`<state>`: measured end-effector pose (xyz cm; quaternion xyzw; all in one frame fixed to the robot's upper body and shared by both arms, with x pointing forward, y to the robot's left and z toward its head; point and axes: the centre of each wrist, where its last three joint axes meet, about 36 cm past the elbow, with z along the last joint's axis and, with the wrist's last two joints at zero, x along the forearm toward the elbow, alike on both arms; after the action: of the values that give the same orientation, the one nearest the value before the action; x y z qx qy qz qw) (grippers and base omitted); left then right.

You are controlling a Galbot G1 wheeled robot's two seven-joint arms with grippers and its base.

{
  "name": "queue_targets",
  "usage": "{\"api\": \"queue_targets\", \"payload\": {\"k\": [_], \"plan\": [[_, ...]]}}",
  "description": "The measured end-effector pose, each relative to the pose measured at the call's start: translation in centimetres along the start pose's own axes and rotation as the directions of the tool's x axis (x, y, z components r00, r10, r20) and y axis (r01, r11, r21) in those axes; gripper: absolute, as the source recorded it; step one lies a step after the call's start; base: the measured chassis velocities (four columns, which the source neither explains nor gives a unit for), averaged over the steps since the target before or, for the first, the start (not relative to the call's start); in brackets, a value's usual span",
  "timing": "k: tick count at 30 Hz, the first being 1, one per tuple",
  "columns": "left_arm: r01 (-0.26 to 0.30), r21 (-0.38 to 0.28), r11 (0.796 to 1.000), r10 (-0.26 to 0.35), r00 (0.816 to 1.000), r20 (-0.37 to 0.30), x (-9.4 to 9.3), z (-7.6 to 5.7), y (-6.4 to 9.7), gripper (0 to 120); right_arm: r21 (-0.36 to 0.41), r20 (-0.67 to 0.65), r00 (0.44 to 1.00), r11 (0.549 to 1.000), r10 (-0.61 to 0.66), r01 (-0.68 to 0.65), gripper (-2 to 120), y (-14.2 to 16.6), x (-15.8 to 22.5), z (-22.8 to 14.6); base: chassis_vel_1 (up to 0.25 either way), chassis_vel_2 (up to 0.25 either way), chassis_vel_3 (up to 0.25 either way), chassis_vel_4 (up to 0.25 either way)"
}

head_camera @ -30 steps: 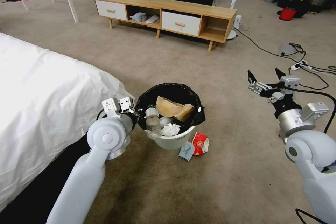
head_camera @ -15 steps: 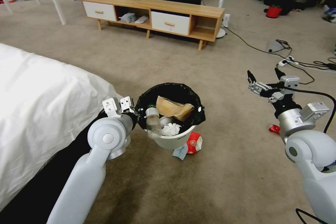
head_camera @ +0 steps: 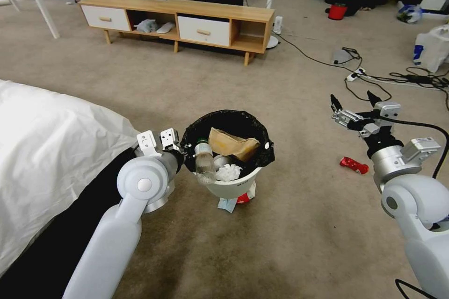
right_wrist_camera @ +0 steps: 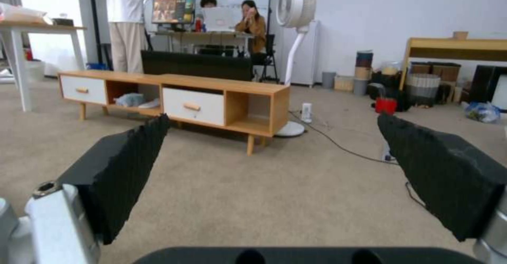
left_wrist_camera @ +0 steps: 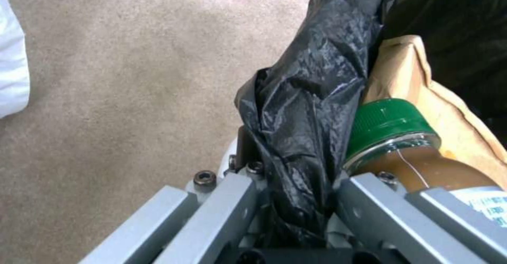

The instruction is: Pick up the trash bin and place the garbage on the floor into it.

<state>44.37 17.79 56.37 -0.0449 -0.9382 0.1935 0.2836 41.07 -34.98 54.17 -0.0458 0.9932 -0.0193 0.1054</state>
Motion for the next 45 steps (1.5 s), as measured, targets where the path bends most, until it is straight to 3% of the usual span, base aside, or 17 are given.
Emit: {"api": "queue_targets", "payload": {"k": [45], "plan": [[0.015,-0.002,1.0,-0.015,1.0,0.018,-0.16,0.3,-0.04,2,-0.003,0.013,1.0,1.0,-0.01,0.01,100,0.05,0.2,-0.42,-0.006,-0.007,-0.005,-0.007]]}}
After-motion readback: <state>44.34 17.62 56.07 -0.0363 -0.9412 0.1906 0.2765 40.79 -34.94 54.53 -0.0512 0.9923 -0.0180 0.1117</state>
